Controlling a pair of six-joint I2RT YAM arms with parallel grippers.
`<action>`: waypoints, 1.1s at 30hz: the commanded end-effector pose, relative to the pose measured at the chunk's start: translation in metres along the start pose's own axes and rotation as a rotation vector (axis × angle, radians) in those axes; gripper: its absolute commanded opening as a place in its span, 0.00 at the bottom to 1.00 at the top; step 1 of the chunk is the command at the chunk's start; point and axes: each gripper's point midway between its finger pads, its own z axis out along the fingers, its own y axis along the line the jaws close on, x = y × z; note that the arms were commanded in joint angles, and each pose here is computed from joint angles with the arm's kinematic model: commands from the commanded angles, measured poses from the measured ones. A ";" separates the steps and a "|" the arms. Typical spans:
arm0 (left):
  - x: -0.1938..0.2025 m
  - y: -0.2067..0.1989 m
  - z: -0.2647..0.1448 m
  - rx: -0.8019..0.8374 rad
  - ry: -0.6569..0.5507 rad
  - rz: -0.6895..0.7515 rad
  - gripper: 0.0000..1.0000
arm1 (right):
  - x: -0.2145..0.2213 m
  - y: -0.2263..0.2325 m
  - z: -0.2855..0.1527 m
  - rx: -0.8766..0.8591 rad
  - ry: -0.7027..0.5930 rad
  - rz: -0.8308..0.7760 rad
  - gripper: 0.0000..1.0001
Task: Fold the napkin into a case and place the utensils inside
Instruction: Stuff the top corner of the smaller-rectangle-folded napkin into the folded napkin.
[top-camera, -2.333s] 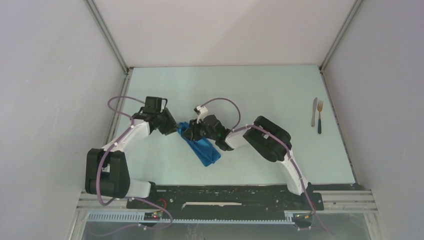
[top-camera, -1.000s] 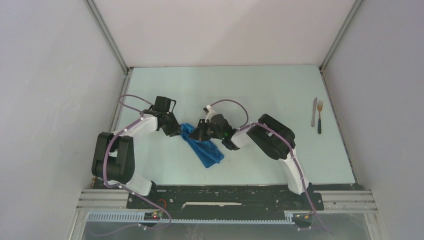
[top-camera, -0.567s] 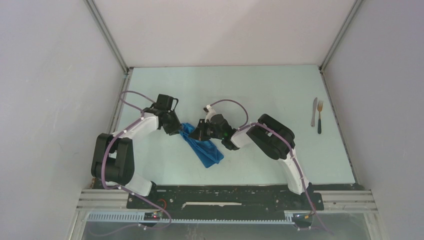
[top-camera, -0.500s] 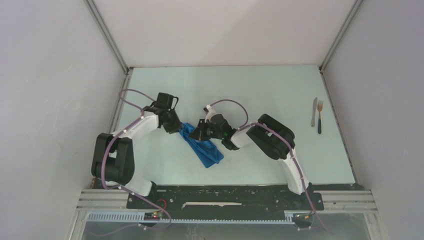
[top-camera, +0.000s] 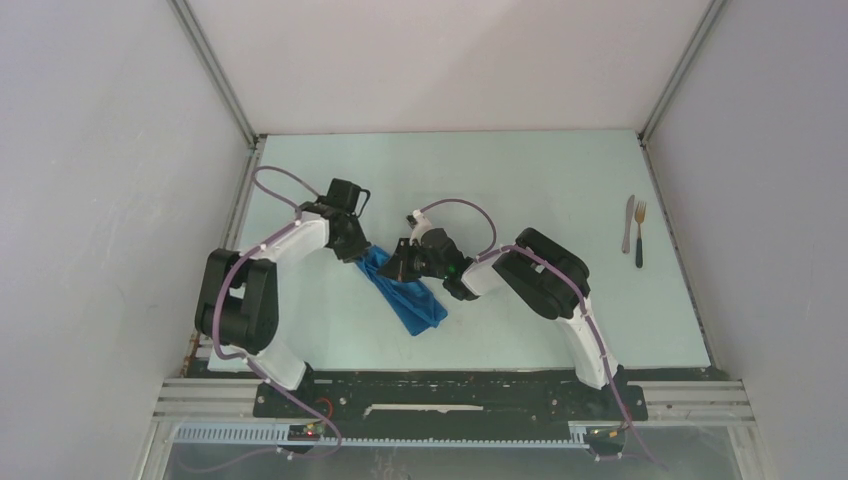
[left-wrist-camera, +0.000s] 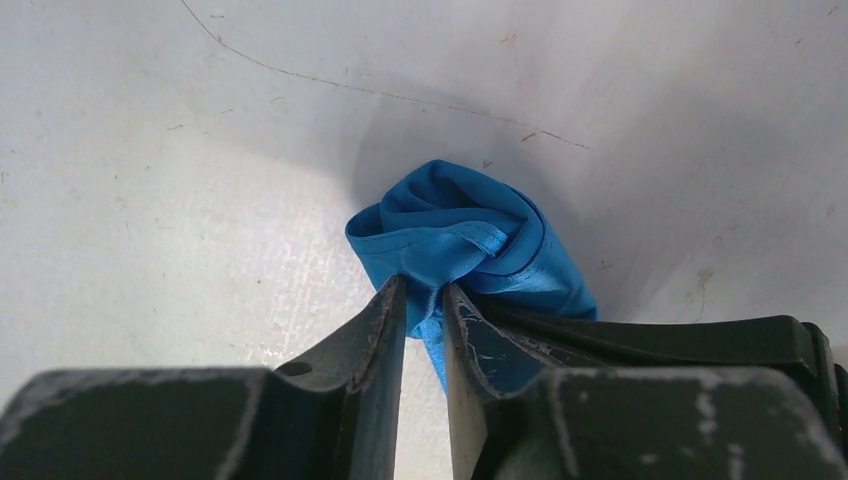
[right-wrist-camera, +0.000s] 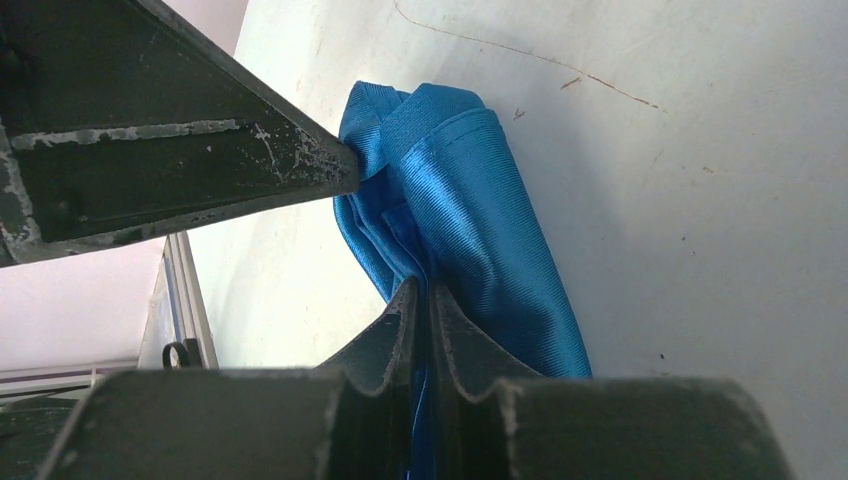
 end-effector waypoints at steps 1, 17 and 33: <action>-0.008 -0.003 -0.002 -0.037 -0.029 0.052 0.24 | -0.010 0.005 0.008 -0.004 -0.034 -0.034 0.14; 0.003 -0.017 -0.024 0.033 0.046 0.075 0.00 | -0.016 0.009 0.029 0.051 -0.067 -0.120 0.00; 0.000 -0.042 0.009 0.078 0.168 0.051 0.00 | -0.003 0.014 0.025 0.014 -0.077 -0.145 0.08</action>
